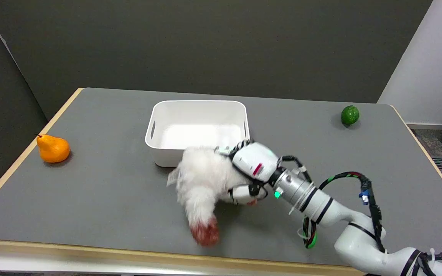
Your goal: Place the blackboard eraser into the white box.
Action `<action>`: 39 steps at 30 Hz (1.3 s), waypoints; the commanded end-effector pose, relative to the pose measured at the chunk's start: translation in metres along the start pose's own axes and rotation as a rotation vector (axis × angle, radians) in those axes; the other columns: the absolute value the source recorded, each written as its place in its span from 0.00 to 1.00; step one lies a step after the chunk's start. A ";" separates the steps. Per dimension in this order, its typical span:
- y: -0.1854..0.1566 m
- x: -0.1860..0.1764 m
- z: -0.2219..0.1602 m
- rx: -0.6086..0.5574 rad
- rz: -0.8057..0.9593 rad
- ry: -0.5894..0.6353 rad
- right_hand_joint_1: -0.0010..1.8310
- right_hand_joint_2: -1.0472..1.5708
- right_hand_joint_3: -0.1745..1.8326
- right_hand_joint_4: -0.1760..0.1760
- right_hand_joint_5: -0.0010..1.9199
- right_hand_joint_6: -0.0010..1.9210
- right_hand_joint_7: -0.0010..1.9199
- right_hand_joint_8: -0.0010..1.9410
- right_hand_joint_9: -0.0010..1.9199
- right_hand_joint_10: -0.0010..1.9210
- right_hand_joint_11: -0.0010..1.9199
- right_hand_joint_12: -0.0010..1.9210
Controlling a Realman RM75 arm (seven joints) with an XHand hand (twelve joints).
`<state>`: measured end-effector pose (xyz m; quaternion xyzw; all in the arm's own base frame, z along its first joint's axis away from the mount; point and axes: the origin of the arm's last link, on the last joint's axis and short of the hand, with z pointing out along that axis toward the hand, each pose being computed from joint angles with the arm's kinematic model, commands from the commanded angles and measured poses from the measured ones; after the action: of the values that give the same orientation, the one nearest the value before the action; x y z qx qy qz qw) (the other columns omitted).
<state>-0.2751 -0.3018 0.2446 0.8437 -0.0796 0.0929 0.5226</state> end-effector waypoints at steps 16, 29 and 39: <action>0.104 0.145 -0.029 -0.112 0.353 0.916 0.73 0.85 0.18 0.00 0.25 0.80 0.41 0.73 0.38 0.84 0.42 1.00; 0.111 0.123 0.123 -0.176 0.497 0.590 0.73 0.85 0.21 0.00 0.24 0.82 0.39 0.76 0.37 0.86 0.39 1.00; 0.055 0.091 0.173 -0.076 0.418 0.379 0.73 0.85 0.18 0.00 0.25 0.81 0.39 0.75 0.37 0.85 0.36 1.00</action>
<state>-0.1820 -0.4153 0.3289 0.6965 -0.0925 0.4594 0.5434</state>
